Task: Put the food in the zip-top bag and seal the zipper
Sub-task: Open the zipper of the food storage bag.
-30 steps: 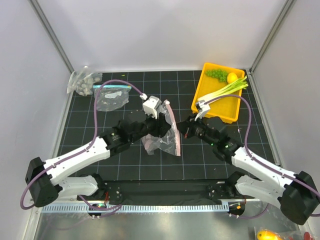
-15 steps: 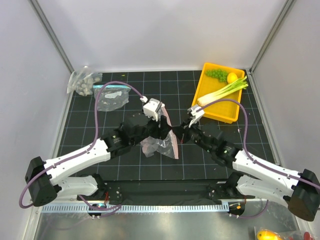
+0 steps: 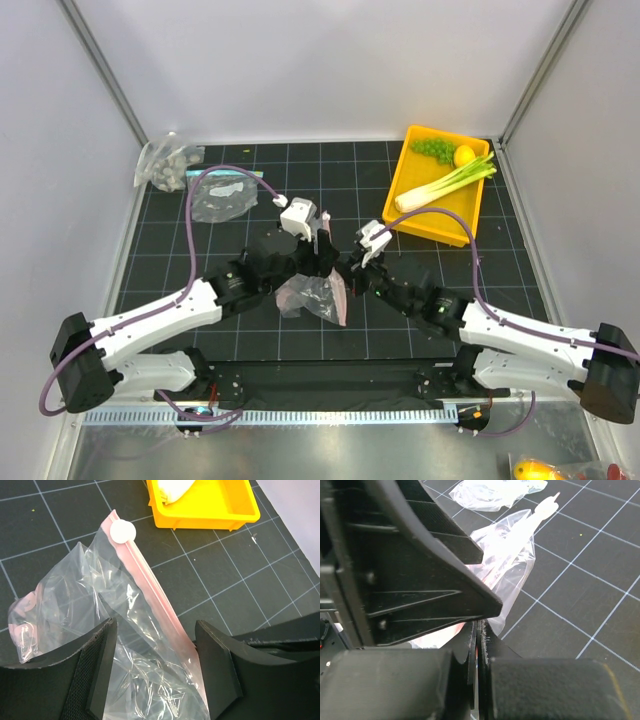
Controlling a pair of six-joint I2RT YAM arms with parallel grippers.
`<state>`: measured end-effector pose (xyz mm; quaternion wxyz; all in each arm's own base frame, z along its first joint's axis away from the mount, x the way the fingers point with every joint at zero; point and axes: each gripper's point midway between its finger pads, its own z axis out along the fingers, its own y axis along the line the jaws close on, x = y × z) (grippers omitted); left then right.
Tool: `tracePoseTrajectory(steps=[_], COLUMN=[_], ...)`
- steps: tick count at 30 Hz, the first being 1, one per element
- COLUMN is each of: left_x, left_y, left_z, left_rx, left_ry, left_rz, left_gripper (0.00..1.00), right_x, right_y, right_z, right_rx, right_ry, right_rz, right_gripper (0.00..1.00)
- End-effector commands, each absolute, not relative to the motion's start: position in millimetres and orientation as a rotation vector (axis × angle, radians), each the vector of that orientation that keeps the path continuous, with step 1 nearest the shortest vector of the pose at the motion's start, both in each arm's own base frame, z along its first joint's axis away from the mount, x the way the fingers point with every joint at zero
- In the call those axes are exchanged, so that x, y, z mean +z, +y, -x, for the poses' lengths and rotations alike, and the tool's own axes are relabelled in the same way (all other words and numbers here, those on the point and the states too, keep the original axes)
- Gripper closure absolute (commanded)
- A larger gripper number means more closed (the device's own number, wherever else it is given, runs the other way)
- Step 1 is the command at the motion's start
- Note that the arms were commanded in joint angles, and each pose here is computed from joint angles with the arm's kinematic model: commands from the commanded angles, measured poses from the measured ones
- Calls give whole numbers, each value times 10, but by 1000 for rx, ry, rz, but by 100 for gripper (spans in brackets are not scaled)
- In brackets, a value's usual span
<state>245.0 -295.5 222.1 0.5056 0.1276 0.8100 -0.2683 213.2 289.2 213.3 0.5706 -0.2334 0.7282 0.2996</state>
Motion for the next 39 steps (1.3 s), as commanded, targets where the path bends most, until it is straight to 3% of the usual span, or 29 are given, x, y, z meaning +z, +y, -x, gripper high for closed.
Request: tracePoseTrajectory(steps=[1, 5, 6, 9, 18, 31, 33, 35, 39], left_x=[2343, 2281, 2282, 2273, 2346, 2310, 2318, 2323, 2337], left_y=[-2951, -3001, -3008, -3003, -2919, -2926, -2926, -2933, -2958], left_z=[-2521, -2531, -2535, -2530, -2529, -2543, -2541, -2534, -2503], left_rx=[-651, -650, -648, -645, -620, -584, -584, -586, -598], left_ry=[1916, 1936, 1938, 1940, 1916, 1932, 1930, 1929, 1925], left_rz=[-249, -260, -261, -266, -269, -304, -313, -326, -359], left_gripper=[33, 48, 58, 73, 98, 100, 100, 100, 100], right_x=[2458, 2445, 2457, 2429, 2333, 2294, 2277, 2288, 2224], right_y=[2926, 2924, 2919, 2861, 2665, 2621, 2653, 2700, 2775], right_z=[-2186, -2176, -2182, -2241, -2444, -2491, -2482, -2461, -2457], right_rx=[681, 655, 649, 609, 457, 412, 421, 444, 452], right_ry=[1617, 1617, 1616, 1635, 1700, 1721, 1726, 1723, 1739], right_rz=[520, 520, 515, 475, 336, 311, 326, 347, 380], right_gripper=[99, 99, 99, 99, 99, 99, 92, 75, 63])
